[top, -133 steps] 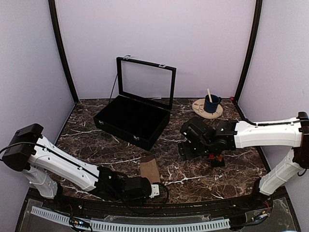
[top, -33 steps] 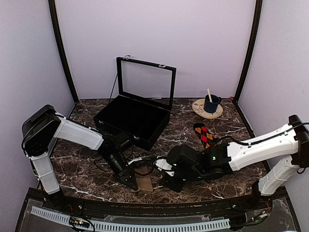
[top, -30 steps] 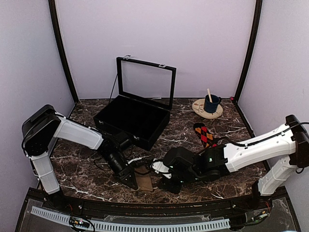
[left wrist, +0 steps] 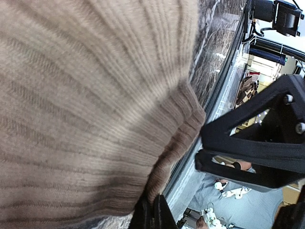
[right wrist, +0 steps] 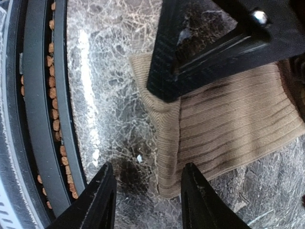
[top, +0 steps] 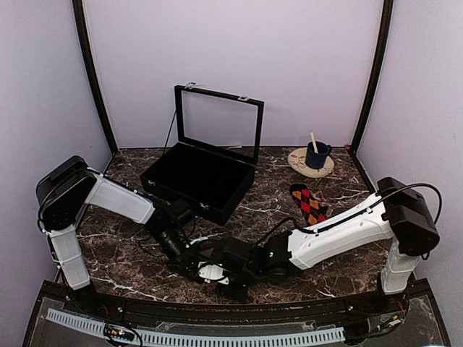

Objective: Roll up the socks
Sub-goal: Roll the sock at the center of the board.

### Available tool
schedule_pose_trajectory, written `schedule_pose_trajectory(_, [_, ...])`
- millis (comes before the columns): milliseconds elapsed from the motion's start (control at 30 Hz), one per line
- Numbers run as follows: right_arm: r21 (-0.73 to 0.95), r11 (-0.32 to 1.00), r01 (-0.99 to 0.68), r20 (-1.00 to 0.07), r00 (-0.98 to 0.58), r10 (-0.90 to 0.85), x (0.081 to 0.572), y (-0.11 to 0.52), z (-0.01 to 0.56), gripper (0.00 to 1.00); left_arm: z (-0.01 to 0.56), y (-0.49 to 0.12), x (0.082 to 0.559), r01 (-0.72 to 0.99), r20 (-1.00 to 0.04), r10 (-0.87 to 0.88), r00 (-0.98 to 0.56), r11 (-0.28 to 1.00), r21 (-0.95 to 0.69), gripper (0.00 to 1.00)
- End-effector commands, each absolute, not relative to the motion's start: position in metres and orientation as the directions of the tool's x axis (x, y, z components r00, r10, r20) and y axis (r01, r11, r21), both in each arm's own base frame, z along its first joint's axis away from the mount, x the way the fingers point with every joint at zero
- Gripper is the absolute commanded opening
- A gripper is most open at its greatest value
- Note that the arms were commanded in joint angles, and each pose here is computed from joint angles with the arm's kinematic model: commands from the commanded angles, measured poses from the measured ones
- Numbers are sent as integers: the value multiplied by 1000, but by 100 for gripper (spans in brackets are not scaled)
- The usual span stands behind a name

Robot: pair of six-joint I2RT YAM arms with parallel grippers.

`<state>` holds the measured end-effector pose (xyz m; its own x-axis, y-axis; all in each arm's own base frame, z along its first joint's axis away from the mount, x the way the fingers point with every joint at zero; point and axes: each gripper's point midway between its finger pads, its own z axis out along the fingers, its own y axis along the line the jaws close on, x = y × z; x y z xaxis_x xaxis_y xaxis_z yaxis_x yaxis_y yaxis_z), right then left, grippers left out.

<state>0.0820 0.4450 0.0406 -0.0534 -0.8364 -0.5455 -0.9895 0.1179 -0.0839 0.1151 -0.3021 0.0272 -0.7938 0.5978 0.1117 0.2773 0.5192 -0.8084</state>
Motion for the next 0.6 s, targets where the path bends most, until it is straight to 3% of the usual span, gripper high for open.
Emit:
schedule_pose_trajectory(0, [-117, 84, -990, -595, 2, -804, 84, 469, 52, 42, 28, -298, 115, 263, 124, 597, -793, 519, -814, 0])
schedule_pose_trajectory(567, [-101, 80, -992, -566, -9, -824, 102, 465, 34, 33, 15, -290, 118, 266, 155, 590, -793, 563, -782, 0])
